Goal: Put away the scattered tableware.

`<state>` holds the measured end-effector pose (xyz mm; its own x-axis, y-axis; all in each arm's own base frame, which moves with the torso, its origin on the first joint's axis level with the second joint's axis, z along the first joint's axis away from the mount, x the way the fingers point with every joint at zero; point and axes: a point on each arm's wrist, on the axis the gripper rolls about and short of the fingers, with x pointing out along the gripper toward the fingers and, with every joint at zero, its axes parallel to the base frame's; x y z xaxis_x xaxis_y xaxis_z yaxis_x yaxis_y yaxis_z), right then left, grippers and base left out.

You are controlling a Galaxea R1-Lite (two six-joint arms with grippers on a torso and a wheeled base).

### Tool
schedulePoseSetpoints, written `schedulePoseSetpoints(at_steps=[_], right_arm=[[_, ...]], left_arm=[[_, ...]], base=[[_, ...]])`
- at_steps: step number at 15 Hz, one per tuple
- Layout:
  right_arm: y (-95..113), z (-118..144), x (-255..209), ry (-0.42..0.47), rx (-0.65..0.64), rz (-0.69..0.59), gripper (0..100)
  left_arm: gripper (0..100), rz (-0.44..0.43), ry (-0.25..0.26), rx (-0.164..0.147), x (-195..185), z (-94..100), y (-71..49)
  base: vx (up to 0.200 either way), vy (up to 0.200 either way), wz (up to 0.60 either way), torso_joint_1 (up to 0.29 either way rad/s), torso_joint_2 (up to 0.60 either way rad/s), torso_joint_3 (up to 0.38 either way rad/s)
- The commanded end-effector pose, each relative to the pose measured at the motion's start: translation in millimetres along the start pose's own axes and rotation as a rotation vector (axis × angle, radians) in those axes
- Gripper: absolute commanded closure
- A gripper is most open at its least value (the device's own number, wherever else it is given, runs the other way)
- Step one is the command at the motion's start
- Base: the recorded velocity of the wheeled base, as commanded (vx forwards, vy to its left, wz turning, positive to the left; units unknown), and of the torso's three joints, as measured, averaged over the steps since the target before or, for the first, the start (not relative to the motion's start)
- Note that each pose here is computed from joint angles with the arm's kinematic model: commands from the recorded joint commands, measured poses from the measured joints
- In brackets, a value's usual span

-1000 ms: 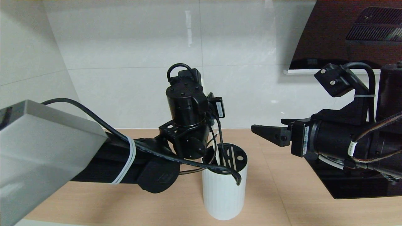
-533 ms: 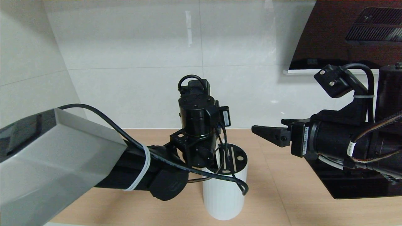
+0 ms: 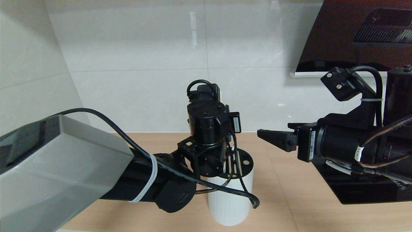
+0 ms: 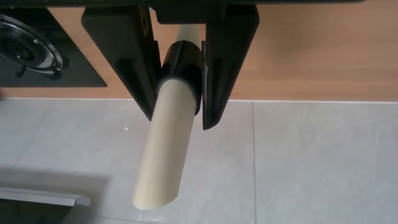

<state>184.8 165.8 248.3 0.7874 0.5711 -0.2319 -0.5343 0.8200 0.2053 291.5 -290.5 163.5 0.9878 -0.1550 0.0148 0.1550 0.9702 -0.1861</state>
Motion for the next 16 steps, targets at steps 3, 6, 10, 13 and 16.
schedulePoseSetpoints(at_steps=[3,6,10,13,16], right_arm=[[0.2,-1.4,2.2,0.007,-0.001,0.000,0],[0.2,-1.4,2.2,0.007,-0.001,0.000,0],[0.1,-1.8,2.2,0.008,-0.001,-0.001,0],[0.1,-2.4,3.1,0.011,-0.001,-0.001,0],[0.0,-3.0,4.1,0.014,-0.002,-0.004,0]], left_arm=[[100,-0.010,-0.064,-0.047,-12.6,34.3,3.7],[100,-0.009,-0.062,-0.045,-13.0,34.1,4.1],[100,-0.009,-0.040,-0.022,-15.3,27.4,5.5],[100,-0.008,0.021,0.030,-16.6,12.2,5.3],[100,-0.003,0.056,0.048,-12.3,-3.1,4.5]], base=[[0.000,0.000,0.00,0.000,0.00,0.000],[0.000,0.000,0.00,0.000,0.00,0.000],[0.000,0.000,0.00,0.000,0.00,0.000],[0.000,0.000,0.00,0.000,0.00,0.000],[0.000,0.000,0.00,0.000,0.00,0.000]])
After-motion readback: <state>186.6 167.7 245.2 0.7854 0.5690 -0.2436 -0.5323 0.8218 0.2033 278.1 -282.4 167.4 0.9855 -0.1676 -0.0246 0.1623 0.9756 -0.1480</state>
